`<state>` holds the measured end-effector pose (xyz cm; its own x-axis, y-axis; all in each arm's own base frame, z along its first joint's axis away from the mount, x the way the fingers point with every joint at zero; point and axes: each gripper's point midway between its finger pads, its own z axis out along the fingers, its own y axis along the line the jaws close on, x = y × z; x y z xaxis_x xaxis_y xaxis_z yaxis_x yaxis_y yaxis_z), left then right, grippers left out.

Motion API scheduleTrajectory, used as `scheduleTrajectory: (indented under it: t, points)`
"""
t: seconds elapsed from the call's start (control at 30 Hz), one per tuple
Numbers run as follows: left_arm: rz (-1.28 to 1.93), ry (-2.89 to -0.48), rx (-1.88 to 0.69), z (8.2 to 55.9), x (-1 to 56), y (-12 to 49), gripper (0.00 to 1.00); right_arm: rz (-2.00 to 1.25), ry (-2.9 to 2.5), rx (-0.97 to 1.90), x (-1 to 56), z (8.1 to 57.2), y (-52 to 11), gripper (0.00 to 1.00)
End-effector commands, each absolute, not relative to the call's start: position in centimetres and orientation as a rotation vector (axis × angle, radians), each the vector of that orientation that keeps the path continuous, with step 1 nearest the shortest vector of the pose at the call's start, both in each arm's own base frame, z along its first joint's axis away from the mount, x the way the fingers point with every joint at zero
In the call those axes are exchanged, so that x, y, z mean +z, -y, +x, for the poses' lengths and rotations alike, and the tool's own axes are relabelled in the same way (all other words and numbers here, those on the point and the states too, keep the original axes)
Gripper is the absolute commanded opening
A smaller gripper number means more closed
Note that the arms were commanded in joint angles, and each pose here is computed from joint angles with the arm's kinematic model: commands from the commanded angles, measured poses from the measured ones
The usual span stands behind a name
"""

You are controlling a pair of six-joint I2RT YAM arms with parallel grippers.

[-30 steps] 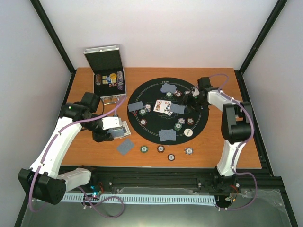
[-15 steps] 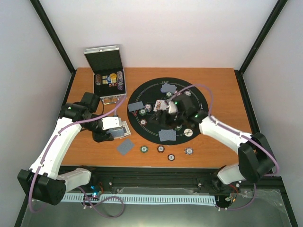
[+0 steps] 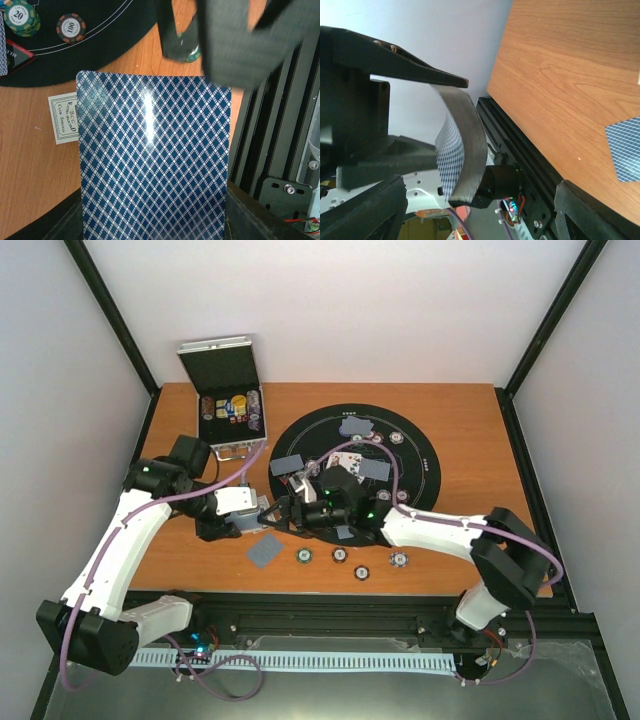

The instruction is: Distribute texas hold em gaming equipment

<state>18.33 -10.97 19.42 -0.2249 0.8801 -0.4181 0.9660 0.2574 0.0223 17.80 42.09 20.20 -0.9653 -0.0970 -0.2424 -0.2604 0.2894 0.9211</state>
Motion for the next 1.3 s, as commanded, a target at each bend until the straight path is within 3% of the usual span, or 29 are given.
scheduleTrajectory:
  t: [0.0,0.37,0.83,1.27]
  points:
    - [1.673,-2.168,-0.351,18.0,20.1,11.1,0.01,-0.387,-2.318,1.884,22.4,17.4,-45.2,0.8]
    - [1.679,-2.165,-0.354,17.8,20.2,11.1,0.01,-0.381,-2.367,1.967,19.1,18.2,-48.4,0.79]
    - [1.69,-2.145,-0.359,17.8,20.6,11.3,0.01,-0.222,-2.468,1.861,15.3,20.6,-44.3,0.69]
    - [1.697,-2.159,-0.344,18.0,19.8,11.0,0.01,-0.256,-2.444,1.818,18.2,20.5,-43.6,0.48]
